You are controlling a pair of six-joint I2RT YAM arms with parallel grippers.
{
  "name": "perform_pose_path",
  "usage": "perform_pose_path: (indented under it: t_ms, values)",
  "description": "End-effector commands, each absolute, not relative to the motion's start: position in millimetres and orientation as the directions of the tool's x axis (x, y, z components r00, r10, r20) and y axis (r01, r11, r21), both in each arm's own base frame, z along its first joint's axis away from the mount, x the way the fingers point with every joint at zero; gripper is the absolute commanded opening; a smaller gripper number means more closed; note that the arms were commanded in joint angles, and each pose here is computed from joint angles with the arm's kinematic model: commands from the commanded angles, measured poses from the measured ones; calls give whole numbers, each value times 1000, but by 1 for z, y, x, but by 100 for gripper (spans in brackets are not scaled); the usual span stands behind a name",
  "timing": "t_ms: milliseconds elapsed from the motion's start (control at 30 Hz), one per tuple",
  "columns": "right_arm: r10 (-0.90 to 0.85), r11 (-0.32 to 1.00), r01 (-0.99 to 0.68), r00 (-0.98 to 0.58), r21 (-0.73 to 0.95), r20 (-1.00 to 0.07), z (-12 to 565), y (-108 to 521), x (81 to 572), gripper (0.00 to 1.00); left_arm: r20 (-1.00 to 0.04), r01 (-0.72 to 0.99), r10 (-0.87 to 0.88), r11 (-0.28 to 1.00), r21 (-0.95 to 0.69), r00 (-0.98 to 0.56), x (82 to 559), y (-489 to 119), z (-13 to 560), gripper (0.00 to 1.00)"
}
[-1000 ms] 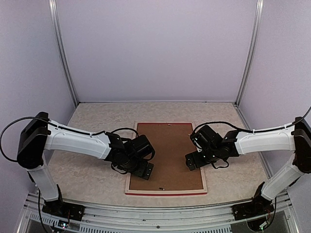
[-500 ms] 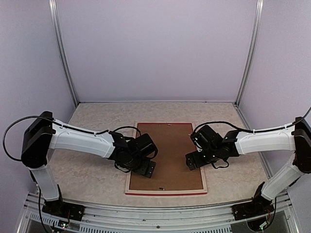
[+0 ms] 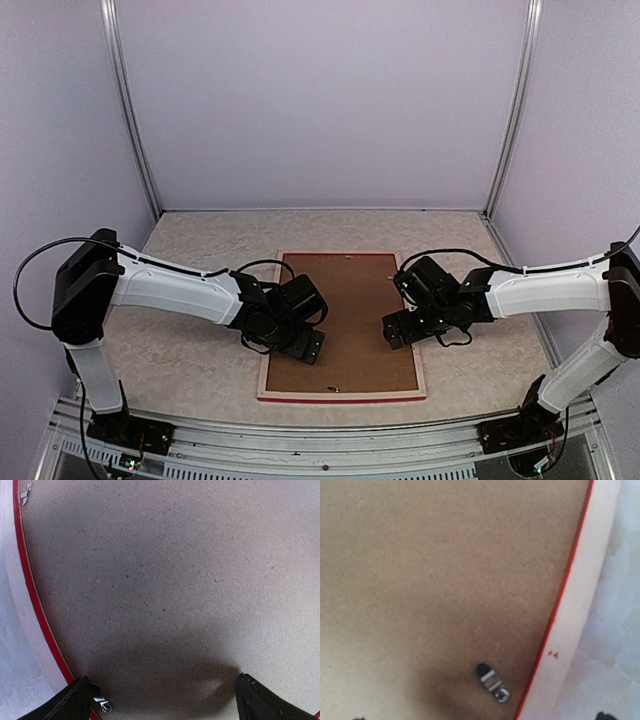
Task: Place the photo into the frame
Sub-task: Press the fastener onto the backboard.
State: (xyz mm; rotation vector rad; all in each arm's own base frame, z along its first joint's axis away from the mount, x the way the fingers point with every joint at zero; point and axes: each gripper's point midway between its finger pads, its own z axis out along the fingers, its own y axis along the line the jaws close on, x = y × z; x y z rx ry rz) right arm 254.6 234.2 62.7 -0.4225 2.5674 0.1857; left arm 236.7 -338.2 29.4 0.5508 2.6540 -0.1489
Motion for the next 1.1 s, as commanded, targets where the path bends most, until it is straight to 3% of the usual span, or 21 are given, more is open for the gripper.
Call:
perform_pose_path:
  t_ms: [0, 367, 733, 1067]
  values:
    - [-223, 956, -290, -815, 43, -535, 69, 223, 257, 99, -466, 400, 346, 916, -18, -814, 247, -343, 43, 99]
    - [-155, 973, -220, -852, 73, -500, 66, 198, 266, 96, -587, 358, 267, 933, -43, -765, 266, -337, 98, 99]
    - [-117, 955, -230, -870, 186, -479, 68, 195, 281, 88, -570, 278, 191, 958, -69, -799, 302, -306, 97, 99]
    - [-147, 948, -258, -875, 188, -462, 59, 203, 292, 90, -536, 254, 185, 965, -58, -824, 321, -295, 78, 99]
